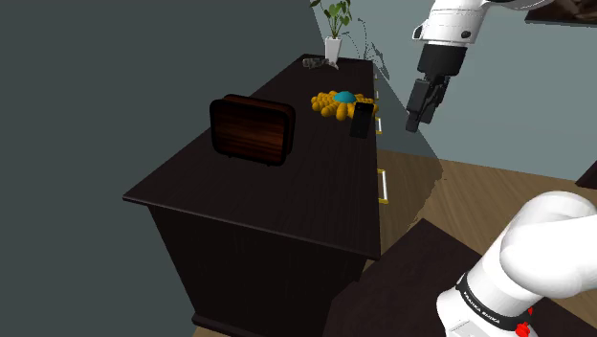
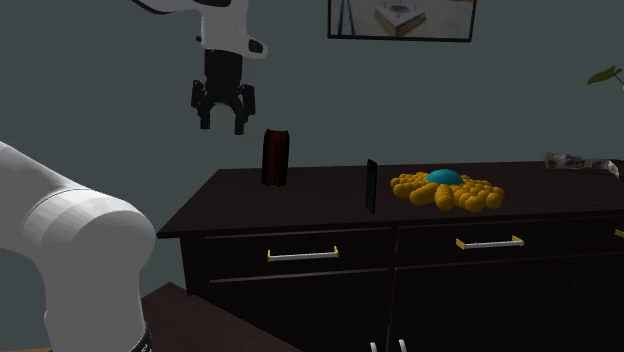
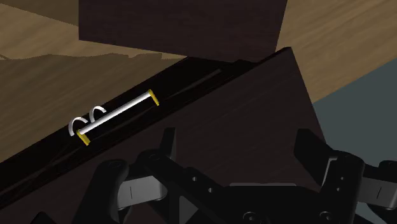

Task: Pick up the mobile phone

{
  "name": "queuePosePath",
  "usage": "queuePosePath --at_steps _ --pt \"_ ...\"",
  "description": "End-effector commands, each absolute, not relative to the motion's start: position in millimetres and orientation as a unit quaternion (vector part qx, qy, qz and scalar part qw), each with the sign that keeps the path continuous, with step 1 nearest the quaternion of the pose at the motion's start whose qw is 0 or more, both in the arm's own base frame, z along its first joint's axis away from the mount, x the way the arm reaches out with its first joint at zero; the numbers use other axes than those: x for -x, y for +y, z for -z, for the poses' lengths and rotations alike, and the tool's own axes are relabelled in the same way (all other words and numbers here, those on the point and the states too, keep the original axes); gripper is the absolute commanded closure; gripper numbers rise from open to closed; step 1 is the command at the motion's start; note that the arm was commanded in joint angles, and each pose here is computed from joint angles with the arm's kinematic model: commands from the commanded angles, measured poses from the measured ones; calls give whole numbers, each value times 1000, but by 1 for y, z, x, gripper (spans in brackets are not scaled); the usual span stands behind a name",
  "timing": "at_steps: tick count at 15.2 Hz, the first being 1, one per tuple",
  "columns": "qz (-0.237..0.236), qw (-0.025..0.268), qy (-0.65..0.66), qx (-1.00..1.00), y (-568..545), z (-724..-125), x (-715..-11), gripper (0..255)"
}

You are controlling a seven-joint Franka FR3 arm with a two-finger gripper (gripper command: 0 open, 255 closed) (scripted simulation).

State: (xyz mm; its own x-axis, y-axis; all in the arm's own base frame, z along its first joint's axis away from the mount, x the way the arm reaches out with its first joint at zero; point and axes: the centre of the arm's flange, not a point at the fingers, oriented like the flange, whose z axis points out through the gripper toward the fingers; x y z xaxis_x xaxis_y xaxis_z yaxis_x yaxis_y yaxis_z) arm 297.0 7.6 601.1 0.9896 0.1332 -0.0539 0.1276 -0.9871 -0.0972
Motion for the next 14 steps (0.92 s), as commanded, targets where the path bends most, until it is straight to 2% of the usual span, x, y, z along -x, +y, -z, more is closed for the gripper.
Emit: queuePosePath --at_steps 1,14 --pt "-30 47 -65 996 8 -601 -297 0" --pt "-21 28 96 995 -57 -563 -444 0"
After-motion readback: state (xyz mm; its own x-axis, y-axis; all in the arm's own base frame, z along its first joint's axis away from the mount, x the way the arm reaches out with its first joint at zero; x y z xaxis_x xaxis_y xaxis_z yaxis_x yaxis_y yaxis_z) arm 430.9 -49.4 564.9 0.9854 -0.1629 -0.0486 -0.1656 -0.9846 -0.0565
